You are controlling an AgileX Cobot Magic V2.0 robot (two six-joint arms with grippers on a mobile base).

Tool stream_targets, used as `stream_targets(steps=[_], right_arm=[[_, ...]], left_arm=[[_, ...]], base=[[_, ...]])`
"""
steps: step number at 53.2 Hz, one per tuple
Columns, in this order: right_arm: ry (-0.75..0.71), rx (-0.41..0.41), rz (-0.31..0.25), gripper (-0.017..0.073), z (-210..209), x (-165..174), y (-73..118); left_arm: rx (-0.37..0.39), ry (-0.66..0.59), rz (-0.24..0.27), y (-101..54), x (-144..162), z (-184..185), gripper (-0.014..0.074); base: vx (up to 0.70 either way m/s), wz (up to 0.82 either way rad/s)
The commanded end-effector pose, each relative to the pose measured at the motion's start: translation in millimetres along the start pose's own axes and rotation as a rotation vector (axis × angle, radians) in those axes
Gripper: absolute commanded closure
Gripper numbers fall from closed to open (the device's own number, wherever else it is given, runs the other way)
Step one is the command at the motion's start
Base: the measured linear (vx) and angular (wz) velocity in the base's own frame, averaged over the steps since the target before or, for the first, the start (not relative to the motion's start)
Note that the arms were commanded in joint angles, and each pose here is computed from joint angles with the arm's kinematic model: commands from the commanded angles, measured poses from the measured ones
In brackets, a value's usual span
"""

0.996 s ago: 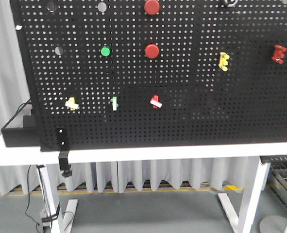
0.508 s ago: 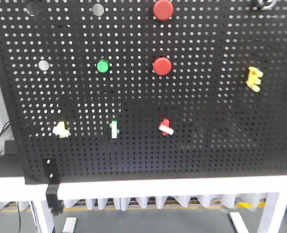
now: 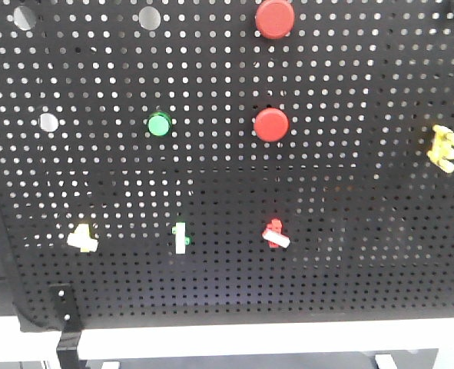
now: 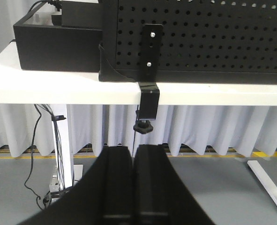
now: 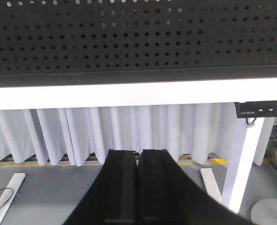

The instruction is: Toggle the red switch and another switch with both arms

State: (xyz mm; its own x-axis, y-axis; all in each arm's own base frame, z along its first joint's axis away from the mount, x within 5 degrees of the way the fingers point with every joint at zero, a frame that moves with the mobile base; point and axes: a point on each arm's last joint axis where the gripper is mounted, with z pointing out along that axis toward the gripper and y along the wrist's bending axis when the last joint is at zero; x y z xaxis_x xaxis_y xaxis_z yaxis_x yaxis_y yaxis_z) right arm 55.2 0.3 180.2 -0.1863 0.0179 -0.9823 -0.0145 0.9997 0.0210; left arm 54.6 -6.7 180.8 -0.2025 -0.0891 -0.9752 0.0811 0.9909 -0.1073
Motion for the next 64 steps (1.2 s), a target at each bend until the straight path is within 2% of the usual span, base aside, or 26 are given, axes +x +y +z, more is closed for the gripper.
stream_targets(steps=[1,31,34,38,42,64], right_arm=[[-0.087,0.000,-0.014,0.0566,-0.5,-6.3,0.2],[-0.087,0.000,-0.014,0.0566,-0.5,-6.3,0.2],[-0.087,0.000,-0.014,0.0566,-0.5,-6.3,0.2],[-0.087,0.000,-0.014,0.0566,-0.5,-6.3,0.2],[-0.087,0.000,-0.014,0.0566,-0.5,-6.3,0.2],[-0.105,-0.001,-0.014,0.0566,-0.7,-7.9,0.4]], left_arm=[[-0.002,-0.069,-0.011,0.7,-1.3,0.9,0.0591],[-0.002,-0.071,-0.009,0.7,-1.7,0.8,0.0591],[-0.006,-0.072,0.011,1.0,-1.7,0.8,0.0591],[-0.017,-0.075,0.081,1.7,-2.1,0.8,0.0591],[-0.025,-0.074,0.118,2.3,-2.0,0.8,0.0591],[-0.025,-0.076,0.117,2.3,-2.3,0.8,0.0591]], base=[[0.10,0.01],[0.05,0.02],[0.00,0.00],[0.00,0.00],[0.00,0.00],[0.00,0.00]])
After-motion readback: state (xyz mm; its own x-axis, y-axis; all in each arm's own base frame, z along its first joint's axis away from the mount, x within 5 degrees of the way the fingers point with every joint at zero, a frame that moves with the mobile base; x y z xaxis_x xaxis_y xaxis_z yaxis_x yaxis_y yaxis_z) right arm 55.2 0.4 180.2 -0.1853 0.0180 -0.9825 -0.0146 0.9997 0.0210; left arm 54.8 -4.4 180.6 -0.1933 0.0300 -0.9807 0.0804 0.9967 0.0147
